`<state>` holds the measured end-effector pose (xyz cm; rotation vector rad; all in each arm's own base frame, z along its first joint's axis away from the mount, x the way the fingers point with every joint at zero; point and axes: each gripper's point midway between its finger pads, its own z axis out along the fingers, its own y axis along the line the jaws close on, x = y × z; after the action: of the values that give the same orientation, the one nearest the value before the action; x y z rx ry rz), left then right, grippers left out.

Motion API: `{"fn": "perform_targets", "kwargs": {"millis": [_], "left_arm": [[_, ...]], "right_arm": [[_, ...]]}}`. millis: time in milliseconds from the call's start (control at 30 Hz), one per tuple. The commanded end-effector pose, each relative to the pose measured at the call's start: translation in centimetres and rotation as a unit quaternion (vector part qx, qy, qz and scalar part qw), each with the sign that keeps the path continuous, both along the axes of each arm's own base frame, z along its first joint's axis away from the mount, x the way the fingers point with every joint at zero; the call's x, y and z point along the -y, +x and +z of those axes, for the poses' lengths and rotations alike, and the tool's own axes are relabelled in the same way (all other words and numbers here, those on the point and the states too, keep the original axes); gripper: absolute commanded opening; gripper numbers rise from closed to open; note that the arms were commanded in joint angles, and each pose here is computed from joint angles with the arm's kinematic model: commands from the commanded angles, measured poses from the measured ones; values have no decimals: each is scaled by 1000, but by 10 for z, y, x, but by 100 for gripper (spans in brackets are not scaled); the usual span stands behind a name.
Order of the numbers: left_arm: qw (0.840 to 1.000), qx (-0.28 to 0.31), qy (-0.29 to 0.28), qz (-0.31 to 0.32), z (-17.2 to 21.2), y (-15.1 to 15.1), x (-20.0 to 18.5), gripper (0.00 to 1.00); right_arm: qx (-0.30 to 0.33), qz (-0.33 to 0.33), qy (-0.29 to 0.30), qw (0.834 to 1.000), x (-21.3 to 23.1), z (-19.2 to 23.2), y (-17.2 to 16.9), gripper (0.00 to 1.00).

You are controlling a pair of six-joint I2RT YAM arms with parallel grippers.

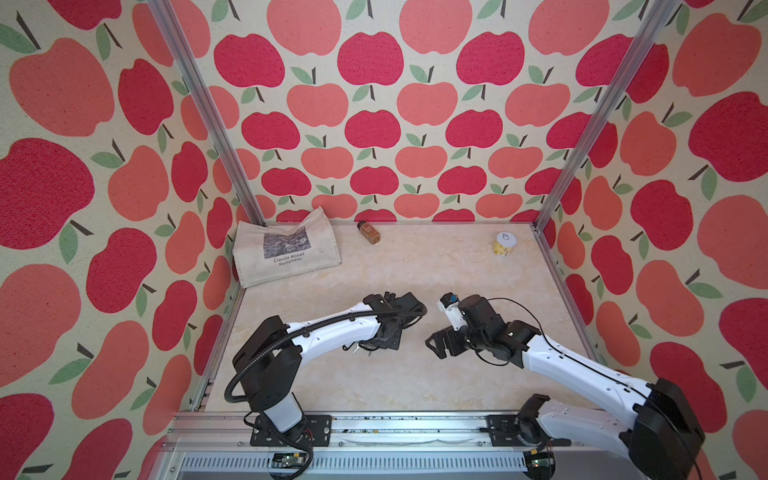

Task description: Put the keys on the keyring

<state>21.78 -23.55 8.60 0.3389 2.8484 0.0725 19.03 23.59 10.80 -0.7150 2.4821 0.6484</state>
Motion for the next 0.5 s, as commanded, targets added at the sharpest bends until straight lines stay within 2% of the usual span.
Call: {"fn": "perform_targets", "kwargs": {"millis": [0, 267, 467], "left_arm": [[999, 17, -44, 23, 30, 9, 2, 0], [989, 47, -137, 43, 81, 31, 11, 0], [972, 75, -213, 64, 125, 47, 20, 0]], "right_arm": [[14, -8, 7, 1000, 2, 6, 4, 99], [57, -2, 22, 998, -2, 33, 13, 99], [114, 17, 50, 992, -9, 75, 20, 99]]}}
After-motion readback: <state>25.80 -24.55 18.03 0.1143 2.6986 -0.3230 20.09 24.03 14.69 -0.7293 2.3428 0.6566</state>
